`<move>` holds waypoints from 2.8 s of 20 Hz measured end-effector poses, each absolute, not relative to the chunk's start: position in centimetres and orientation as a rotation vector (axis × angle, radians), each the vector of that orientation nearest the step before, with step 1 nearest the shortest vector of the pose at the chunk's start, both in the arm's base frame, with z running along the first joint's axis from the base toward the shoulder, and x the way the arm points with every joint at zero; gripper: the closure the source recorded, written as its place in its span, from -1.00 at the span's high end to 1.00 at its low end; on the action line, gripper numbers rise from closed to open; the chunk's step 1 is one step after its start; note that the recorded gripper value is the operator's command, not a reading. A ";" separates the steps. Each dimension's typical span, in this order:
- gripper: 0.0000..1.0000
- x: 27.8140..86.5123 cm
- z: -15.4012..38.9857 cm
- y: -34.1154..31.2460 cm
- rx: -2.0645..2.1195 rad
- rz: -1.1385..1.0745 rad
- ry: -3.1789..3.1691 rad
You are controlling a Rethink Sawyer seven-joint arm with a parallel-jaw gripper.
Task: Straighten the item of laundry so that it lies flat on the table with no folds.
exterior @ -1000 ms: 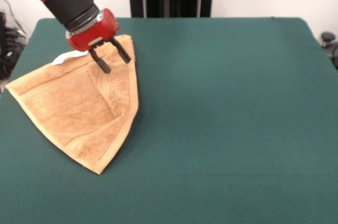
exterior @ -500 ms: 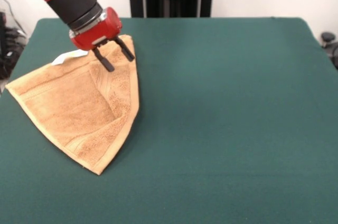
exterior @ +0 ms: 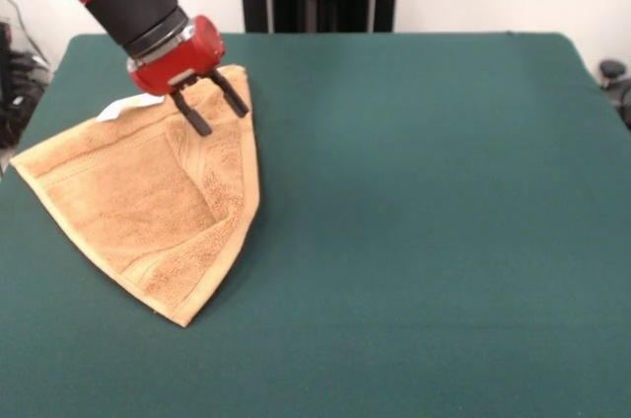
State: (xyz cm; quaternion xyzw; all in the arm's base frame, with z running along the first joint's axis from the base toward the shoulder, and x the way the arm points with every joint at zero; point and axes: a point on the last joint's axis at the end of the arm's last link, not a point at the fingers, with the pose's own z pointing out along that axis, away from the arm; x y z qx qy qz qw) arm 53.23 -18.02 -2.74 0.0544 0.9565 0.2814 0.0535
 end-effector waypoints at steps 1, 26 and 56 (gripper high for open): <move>1.00 53.1 -2.8 -18.1 0.182 0.858 2.899; 1.00 52.4 -3.3 -17.6 0.332 0.827 2.831; 1.00 51.6 -3.0 -16.0 0.497 0.827 2.735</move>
